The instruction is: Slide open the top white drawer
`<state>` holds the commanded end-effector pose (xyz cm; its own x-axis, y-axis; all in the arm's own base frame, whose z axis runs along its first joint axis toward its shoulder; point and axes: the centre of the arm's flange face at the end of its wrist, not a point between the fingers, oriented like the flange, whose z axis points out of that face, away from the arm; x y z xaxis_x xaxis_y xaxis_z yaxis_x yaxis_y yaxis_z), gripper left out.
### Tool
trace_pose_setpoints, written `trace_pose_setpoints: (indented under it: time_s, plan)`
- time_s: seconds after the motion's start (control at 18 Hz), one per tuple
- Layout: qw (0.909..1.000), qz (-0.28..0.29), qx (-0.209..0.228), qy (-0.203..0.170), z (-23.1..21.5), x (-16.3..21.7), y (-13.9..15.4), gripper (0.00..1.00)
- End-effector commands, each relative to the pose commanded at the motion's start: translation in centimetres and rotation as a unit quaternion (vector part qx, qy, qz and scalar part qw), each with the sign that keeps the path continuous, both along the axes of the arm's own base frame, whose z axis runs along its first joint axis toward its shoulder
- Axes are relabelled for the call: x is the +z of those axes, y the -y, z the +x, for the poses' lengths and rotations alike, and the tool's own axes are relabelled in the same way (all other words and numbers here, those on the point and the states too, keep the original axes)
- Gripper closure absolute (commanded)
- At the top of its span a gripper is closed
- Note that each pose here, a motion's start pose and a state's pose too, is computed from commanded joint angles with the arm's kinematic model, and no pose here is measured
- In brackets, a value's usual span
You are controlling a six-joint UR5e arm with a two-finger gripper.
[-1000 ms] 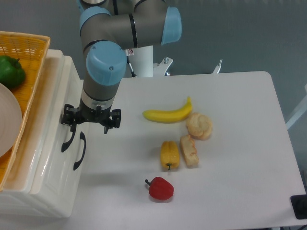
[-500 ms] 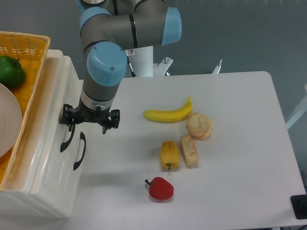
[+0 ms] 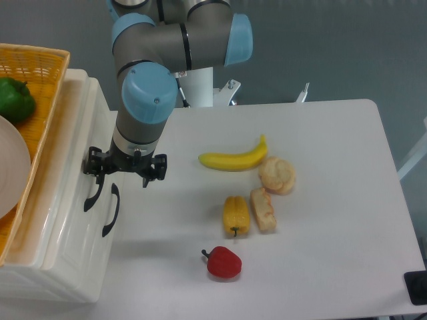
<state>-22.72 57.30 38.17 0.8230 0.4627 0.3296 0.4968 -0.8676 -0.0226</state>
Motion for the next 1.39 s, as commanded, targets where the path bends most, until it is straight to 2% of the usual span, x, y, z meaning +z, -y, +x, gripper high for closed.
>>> trace_pose_setpoints:
  time_s: [0.78, 1.39]
  plan:
    - [1.0000, -0.003, 0.000, -0.002, -0.37, -0.55, -0.23, 0.00]
    - [0.9999, -0.004, -0.003, -0.016, -0.81, -0.18, -0.14, 0.00]
